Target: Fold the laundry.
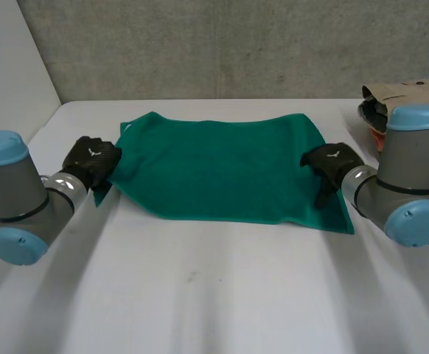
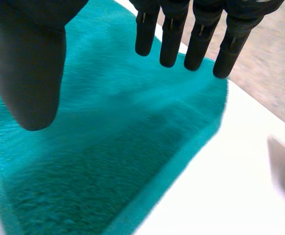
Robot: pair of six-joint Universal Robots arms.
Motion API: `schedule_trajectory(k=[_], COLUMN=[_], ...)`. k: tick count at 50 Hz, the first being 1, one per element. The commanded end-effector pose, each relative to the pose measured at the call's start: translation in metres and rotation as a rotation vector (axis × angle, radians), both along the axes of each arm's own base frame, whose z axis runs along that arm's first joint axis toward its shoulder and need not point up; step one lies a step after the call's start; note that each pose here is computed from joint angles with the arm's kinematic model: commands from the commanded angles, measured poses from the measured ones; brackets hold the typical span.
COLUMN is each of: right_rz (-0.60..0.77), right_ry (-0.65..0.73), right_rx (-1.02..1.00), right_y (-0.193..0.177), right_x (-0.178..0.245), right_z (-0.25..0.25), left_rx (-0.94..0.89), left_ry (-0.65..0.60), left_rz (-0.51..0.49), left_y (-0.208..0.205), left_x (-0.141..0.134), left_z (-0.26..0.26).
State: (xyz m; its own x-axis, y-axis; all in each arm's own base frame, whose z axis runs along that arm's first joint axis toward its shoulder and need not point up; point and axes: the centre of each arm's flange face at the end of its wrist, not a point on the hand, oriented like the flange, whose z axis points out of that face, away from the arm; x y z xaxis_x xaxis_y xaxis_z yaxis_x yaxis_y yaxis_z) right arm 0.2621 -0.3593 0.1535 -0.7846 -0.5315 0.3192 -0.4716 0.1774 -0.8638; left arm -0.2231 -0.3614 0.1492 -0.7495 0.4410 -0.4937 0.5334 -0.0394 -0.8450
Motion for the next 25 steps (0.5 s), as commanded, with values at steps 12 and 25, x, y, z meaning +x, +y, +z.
schedule_trajectory(k=[12, 25], right_rz=[-0.058, -0.034], right_ry=[-0.056, 0.017], right_rx=[0.156, 0.143], right_y=[0.034, 0.027], right_x=[-0.033, -0.04], right_z=[0.013, -0.017], left_rx=[-0.036, -0.041], left_ry=[0.112, 0.151], left_rz=[0.065, 0.064], left_y=[-0.003, -0.007], left_x=[0.011, 0.008], left_z=[0.048, 0.068])
